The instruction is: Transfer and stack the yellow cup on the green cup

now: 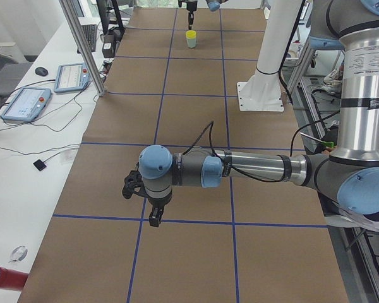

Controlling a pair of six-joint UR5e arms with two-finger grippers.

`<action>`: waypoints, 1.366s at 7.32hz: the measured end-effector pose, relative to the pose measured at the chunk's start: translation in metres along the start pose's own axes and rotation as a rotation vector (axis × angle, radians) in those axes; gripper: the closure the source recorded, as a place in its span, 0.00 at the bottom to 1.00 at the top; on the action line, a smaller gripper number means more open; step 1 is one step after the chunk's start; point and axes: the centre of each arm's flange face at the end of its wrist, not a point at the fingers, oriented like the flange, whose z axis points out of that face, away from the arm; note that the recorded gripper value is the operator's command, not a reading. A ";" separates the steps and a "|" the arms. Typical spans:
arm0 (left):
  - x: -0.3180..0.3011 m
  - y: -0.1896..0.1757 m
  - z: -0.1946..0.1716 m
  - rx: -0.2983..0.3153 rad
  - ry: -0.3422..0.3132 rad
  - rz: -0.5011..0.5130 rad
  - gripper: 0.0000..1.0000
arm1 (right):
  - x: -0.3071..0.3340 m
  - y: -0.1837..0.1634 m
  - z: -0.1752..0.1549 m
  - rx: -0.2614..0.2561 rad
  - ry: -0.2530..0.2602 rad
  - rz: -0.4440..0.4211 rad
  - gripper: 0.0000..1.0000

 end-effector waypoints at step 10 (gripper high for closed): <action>-0.011 0.022 0.015 -0.015 0.001 -0.012 0.00 | 0.153 -0.027 -0.123 -0.101 0.178 0.002 0.00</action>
